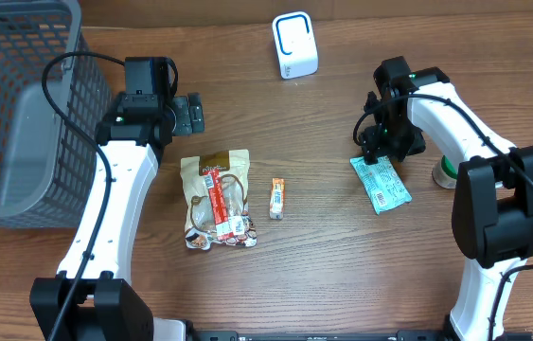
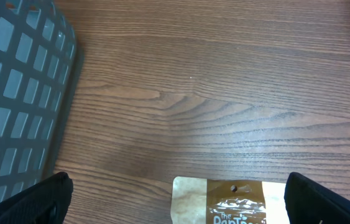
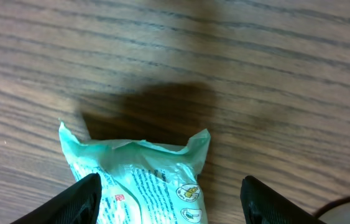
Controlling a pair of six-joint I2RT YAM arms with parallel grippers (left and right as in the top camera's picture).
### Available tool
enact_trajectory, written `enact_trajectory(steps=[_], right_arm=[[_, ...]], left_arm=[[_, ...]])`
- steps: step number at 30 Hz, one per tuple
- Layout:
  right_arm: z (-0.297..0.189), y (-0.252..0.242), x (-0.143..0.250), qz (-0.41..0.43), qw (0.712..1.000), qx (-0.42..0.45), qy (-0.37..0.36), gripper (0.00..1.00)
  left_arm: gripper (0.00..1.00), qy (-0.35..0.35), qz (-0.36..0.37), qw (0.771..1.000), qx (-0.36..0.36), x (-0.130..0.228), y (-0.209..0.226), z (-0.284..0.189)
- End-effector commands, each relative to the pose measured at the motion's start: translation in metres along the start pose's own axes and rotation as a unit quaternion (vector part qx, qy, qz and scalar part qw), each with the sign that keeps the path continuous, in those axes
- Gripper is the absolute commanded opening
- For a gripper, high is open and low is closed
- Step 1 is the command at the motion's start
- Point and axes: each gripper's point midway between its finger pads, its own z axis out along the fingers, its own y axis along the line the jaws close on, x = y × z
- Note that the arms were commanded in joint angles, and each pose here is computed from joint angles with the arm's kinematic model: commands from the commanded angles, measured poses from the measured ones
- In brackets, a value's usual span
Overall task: Scan the item barcode
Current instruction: 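Carry the packet right and lower it onto the table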
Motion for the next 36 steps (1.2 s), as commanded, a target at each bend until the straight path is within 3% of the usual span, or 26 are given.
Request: enact_trajectory(steps=[1, 6, 9, 27, 36], right_arm=[[-0.024, 0.007, -0.008, 0.023, 0.999, 0.004, -0.031, 0.71], [-0.026, 0.022, -0.003, 0.005, 1.000, 0.004, -0.025, 0.57], [-0.026, 0.028, 0.001, -0.002, 1.000, 0.004, -0.017, 0.56], [-0.019, 0.022, 0.003, 0.001, 1.000, 0.017, -0.016, 0.57], [0.008, 0.021, 0.008, 0.001, 1.000, 0.018, -0.018, 0.57]], left_arm=[[1.00, -0.007, -0.005, 1.000, -0.004, -0.005, 0.002, -0.002], [1.00, -0.007, -0.005, 1.000, -0.004, -0.005, 0.002, -0.002], [1.00, -0.007, -0.005, 1.000, -0.004, -0.005, 0.002, -0.002], [1.00, -0.007, -0.005, 1.000, -0.004, -0.005, 0.002, -0.002], [1.00, -0.007, -0.005, 1.000, -0.004, -0.005, 0.002, -0.002]])
